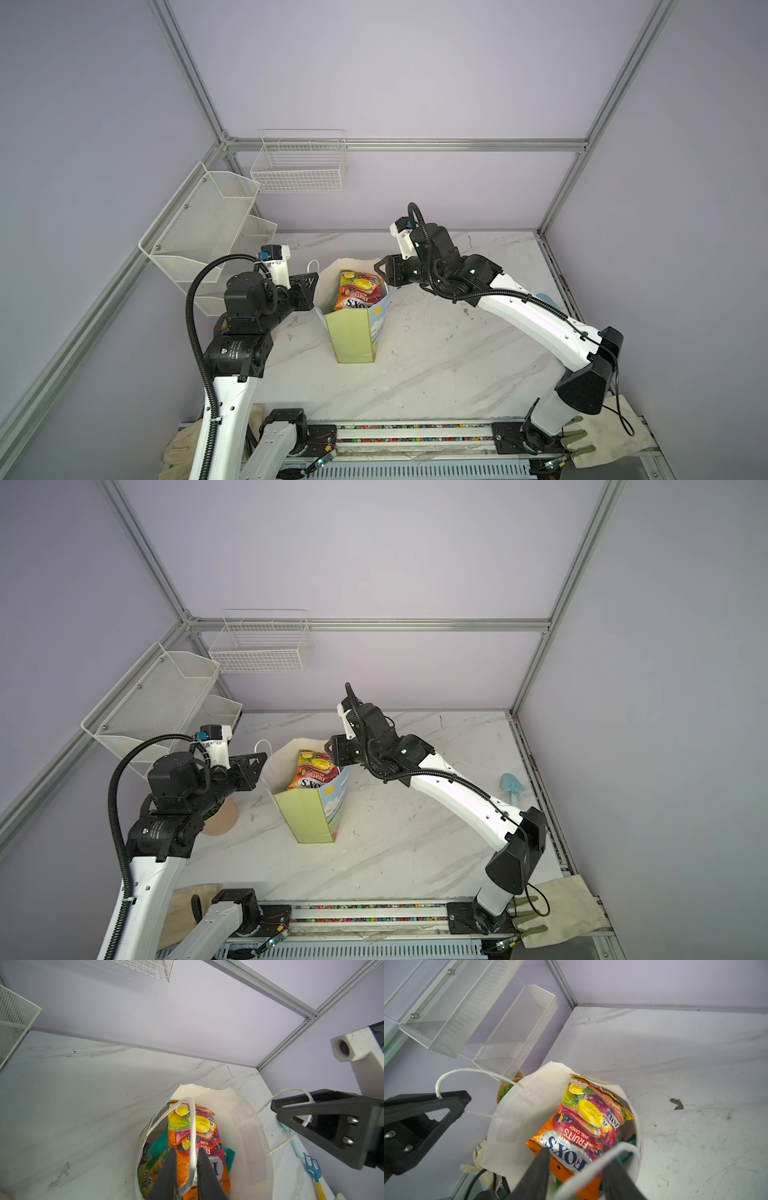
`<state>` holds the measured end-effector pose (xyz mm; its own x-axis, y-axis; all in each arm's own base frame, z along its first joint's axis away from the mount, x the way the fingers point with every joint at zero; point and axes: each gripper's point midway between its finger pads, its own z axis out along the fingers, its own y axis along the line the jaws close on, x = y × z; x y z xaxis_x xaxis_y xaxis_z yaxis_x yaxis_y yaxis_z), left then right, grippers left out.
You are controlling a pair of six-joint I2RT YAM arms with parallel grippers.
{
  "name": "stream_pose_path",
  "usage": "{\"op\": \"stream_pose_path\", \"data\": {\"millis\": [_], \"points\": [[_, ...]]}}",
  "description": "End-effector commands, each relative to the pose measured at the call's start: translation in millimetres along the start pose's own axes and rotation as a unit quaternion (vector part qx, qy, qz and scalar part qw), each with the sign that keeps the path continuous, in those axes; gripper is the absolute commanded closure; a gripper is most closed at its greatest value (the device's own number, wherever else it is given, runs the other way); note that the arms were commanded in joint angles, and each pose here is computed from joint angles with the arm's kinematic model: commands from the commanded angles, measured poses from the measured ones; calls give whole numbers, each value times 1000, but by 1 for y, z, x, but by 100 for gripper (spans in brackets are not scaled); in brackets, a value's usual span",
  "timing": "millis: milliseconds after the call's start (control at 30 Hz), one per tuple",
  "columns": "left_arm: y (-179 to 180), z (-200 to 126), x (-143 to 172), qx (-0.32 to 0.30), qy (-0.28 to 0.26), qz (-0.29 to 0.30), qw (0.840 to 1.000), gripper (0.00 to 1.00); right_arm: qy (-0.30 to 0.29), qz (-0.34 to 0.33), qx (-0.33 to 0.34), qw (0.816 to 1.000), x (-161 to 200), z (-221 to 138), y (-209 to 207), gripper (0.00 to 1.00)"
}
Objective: Place the snacks into the paper bag
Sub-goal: Move the paper bag to the top-center of the table.
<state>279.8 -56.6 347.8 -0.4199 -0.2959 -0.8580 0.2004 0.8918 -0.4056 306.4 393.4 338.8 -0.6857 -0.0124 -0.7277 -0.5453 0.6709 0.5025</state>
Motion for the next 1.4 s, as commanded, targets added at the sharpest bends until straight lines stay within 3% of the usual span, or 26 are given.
{"op": "stream_pose_path", "data": {"millis": [0, 133, 267, 367, 767, 1367], "points": [[-32, -18, -42, 52, -59, 18, 997, 83, -44, 0, -64, 997, -22, -20, 28, 77], [-39, -15, -46, 72, -60, 15, 995, 83, -67, 1, -64, 996, -30, -34, 29, 95], [-44, -14, -52, 82, -65, 14, 994, 88, -91, 4, -57, 994, -39, -48, 27, 97], [-50, -13, -58, 94, -69, 12, 993, 100, -111, 2, -51, 992, -48, -60, 26, 98], [-84, 10, -80, 140, -76, 21, 987, 100, -150, 6, -28, 988, -74, -89, 5, 100], [-137, 61, -86, 190, -57, 35, 980, 100, -178, 30, 50, 982, -92, -110, -72, 100]]}}
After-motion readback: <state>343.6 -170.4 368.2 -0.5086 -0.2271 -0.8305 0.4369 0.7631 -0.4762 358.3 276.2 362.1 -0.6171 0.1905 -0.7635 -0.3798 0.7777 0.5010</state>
